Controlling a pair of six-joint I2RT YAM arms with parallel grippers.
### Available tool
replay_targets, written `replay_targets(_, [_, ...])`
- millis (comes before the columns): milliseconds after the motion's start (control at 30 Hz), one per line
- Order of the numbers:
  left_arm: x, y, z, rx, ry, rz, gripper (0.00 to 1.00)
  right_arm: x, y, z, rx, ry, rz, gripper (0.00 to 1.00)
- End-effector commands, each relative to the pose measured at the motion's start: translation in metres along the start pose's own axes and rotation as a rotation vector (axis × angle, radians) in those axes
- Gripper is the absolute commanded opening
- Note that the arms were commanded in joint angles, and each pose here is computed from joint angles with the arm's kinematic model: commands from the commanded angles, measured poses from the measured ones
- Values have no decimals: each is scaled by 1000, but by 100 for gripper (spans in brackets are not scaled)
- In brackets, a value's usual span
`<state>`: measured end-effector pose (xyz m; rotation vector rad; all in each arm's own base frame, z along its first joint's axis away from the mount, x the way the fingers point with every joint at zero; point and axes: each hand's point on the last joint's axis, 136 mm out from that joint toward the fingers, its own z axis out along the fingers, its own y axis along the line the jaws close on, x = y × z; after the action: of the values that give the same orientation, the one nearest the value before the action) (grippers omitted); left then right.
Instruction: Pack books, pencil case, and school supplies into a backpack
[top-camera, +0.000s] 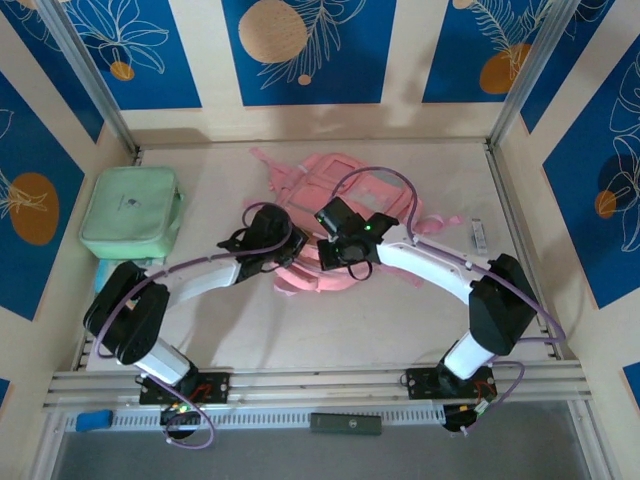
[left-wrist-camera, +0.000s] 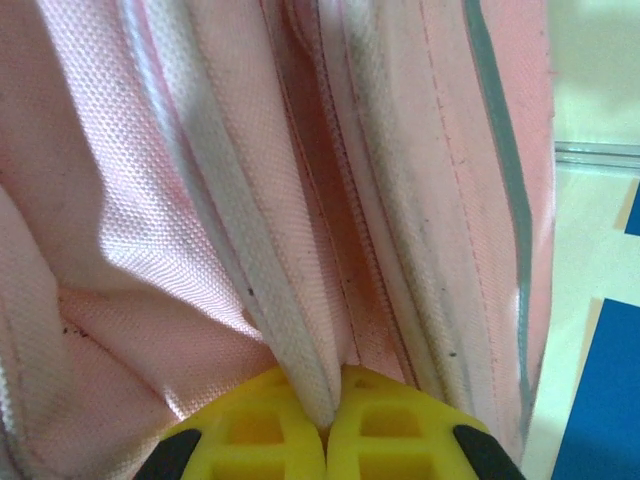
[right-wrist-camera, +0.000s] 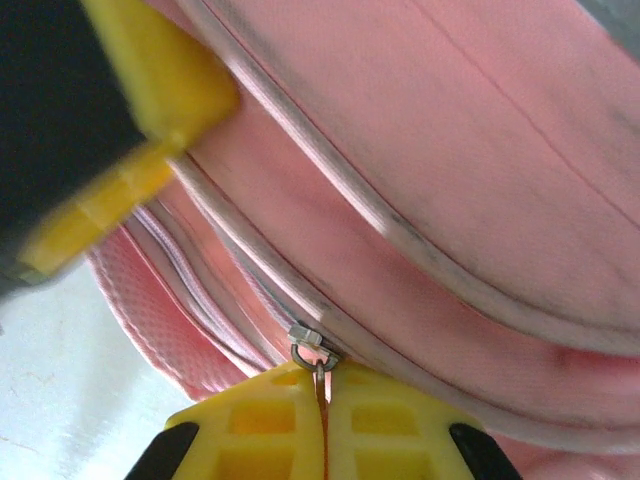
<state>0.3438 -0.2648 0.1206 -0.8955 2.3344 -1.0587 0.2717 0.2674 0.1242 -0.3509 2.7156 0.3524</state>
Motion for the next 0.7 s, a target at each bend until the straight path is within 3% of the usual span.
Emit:
replay_targets(0, [-62, 39, -27, -145, -162, 35, 0, 18, -39, -13, 103, 26, 37, 0])
replay_targets(133, [-95, 51, -41, -152, -132, 80, 0, 35, -89, -17, 214, 61, 130, 0])
replay_targets(300, [-111, 49, -35, -126, -65, 116, 0, 32, -133, -21, 272, 52, 255, 0])
replay_targets(367, [-112, 47, -31, -126, -44, 116, 0, 25, -134, -22, 293, 42, 232, 0])
replay_targets(533, [-107, 33, -28, -71, -6, 137, 0, 12, -79, -24, 106, 6, 116, 2])
replay_targets(567, [-104, 31, -28, -64, 6, 143, 7, 11, -71, -27, 74, 3, 104, 8])
replay_targets(600, [-102, 29, -30, -58, 18, 148, 21, 9, -61, -31, 30, -5, 87, 16])
replay_targets(667, [-97, 33, -38, -70, 28, 159, 31, 8, -54, -39, -17, -19, 85, 26])
